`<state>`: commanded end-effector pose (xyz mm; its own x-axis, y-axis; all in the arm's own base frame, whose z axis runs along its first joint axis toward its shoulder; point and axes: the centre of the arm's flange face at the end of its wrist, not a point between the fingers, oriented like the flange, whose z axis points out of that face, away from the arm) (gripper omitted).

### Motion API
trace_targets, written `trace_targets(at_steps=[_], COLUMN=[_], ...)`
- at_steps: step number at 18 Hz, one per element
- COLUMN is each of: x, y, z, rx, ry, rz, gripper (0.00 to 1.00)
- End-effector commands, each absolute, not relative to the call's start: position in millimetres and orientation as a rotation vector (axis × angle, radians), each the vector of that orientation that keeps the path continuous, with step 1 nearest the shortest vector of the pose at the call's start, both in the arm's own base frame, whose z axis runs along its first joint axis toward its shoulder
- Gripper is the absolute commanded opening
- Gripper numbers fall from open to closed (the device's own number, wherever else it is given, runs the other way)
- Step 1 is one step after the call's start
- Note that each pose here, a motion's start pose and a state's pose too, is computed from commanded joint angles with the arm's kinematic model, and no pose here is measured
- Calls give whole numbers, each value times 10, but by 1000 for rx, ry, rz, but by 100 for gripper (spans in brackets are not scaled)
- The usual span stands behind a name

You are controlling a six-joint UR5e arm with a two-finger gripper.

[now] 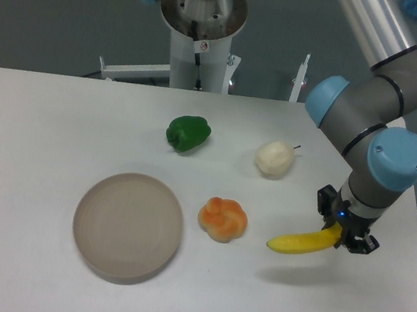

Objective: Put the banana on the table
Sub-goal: 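Move the held yellow banana with the gripper toward the white fruit and lower it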

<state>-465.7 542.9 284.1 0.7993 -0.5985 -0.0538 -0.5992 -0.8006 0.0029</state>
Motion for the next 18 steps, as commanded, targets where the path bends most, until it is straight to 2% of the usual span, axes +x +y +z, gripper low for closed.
trace_targets(at_steps=[7, 13, 18], x=[-4644, -4515, -4375], y=[5405, 5095, 4987], z=[2748, 2456, 2246], rx=[-2972, -2945, -2891], ry=[994, 1210, 1316], rz=[52, -42, 2], gripper=[5, 4, 4])
